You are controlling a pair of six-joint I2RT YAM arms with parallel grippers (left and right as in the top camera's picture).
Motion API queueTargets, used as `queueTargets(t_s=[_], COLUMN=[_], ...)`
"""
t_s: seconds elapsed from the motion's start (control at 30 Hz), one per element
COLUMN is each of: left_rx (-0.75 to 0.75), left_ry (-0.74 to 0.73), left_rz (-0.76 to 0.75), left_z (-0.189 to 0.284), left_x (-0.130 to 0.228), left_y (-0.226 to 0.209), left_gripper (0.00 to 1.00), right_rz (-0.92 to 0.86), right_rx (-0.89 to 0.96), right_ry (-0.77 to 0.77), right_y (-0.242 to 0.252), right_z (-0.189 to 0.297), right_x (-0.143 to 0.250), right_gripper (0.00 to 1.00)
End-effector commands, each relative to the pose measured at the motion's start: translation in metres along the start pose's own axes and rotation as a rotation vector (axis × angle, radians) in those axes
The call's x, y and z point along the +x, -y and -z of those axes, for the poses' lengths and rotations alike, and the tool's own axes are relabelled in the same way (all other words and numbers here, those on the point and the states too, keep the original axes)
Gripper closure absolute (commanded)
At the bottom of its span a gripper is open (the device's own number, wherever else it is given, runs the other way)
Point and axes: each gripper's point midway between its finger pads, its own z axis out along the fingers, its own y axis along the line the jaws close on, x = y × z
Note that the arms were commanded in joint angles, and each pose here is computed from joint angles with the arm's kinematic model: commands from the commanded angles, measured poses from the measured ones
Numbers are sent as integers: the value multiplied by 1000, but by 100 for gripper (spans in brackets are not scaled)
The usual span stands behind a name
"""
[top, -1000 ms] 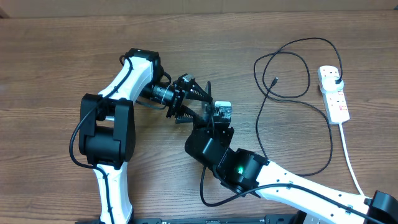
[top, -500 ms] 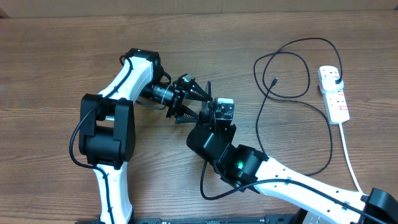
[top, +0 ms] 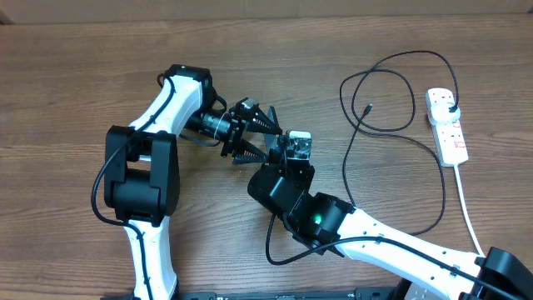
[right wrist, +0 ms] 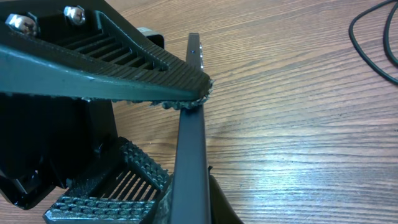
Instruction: Plug charger to phone and switch on socket
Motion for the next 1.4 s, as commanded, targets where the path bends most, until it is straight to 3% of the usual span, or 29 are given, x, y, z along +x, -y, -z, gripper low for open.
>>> queueTargets(t_s=[0.0, 0.17, 0.33, 0.63, 0.87, 1.07, 1.37], left_rx=[20, 25, 44, 74, -31, -180, -669], left_ry=[-5, -4, 15, 104, 250, 430, 851], left_rz=[-40, -40, -36, -128, -265, -391, -676], left_z=[-3, -3, 5, 47, 102, 152, 190], left_x=[-1, -1, -4, -10, -5, 39, 184], left_y=[8, 9, 10, 33, 53, 67, 86], left_gripper=[27, 19, 4, 0, 0, 0, 0], right_rz=[-36, -39, -57, -169, -429, -583, -761], right_rx=[-46, -48, -37, 95, 145, 169, 81], right_ry=[24, 26, 44, 53, -25, -36, 16], right_y=[-15, -15, -7, 55, 109, 136, 122], right_z=[2, 3, 9, 28, 69, 92, 63], right_x=[-12, -14, -26, -60, -66, -67, -63], right_gripper=[96, 96, 96, 96, 96, 96, 96])
